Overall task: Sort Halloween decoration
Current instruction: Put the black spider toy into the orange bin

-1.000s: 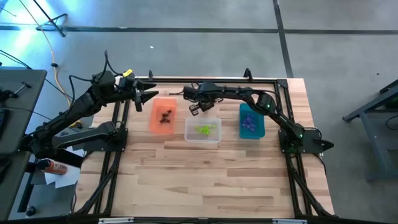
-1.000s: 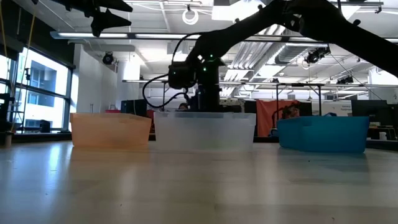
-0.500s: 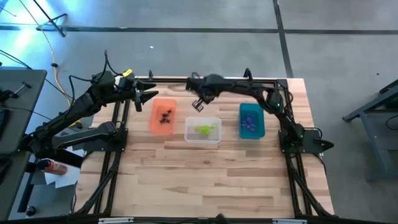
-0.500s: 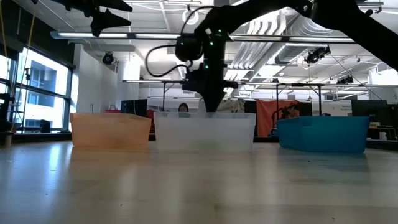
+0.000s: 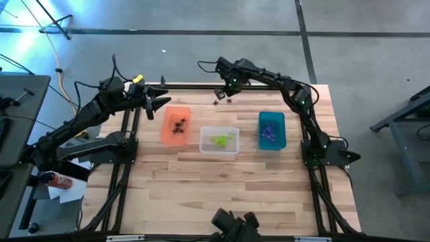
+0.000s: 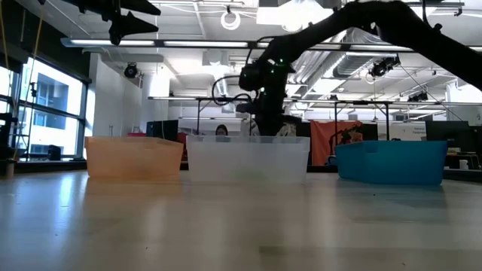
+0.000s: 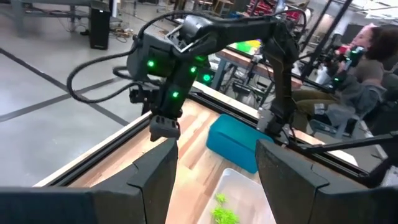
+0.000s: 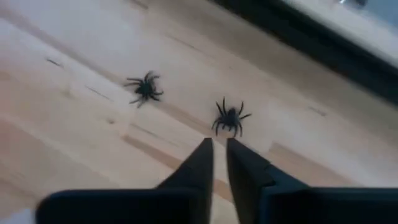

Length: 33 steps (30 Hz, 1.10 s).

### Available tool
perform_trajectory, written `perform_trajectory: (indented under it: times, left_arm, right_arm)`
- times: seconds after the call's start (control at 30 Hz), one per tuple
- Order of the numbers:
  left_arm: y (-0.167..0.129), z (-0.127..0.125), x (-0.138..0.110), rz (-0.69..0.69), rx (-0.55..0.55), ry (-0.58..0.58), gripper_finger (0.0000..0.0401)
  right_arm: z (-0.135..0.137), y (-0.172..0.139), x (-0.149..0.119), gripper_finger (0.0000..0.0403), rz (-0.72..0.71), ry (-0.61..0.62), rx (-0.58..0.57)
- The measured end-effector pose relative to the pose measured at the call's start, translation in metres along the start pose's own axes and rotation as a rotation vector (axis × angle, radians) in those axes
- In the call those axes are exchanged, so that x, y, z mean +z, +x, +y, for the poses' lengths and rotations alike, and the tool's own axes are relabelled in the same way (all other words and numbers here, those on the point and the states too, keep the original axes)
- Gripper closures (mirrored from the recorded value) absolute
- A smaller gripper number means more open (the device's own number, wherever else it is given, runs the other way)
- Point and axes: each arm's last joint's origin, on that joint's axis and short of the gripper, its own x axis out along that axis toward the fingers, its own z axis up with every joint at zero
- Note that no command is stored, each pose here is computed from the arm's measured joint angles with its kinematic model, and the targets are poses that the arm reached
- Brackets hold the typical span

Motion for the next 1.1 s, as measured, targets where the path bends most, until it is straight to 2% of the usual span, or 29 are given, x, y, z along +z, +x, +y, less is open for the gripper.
perform_trajectory:
  times: [0.07, 0.27, 0.5, 0.67, 0.83, 0.93, 1.03, 1.1]
  left_arm:
    - [0.0, 0.001, 0.0, -0.005, 0.019, 0.0, 0.0199]
    - [0.0, 0.001, 0.0, -0.007, 0.03, -0.001, 0.0199]
    - [0.0, 0.001, 0.0, -0.007, 0.03, -0.001, 0.0199]
    - [0.0, 0.001, 0.0, -0.007, 0.029, -0.001, 0.0199]
    - [0.0, 0.001, 0.0, -0.006, 0.03, -0.002, 0.0199]
    - [0.0, 0.001, 0.0, -0.006, 0.03, -0.002, 0.0199]
    - [0.0, 0.001, 0.0, -0.006, 0.03, -0.001, 0.0199]
    - [0.0, 0.001, 0.0, -0.006, 0.03, -0.001, 0.0199]
  right_arm:
    - [-0.004, 0.011, 0.001, 0.0345, 0.041, 0.018, 0.018]
    - [-0.006, 0.033, 0.002, 0.0243, 0.034, 0.054, -0.081]
    - [-0.006, 0.047, 0.005, 0.0227, 0.032, 0.08, -0.081]
    - [-0.006, 0.063, 0.002, 0.0241, 0.082, 0.115, -0.07]
    - [-0.006, 0.064, 0.001, 0.0274, 0.089, 0.138, -0.082]
    - [-0.007, 0.064, 0.0, 0.0313, 0.092, 0.115, -0.106]
    - [-0.007, 0.064, -0.001, 0.0376, 0.095, 0.084, -0.119]
    - [-0.007, 0.064, -0.001, 0.0393, 0.093, 0.074, -0.125]
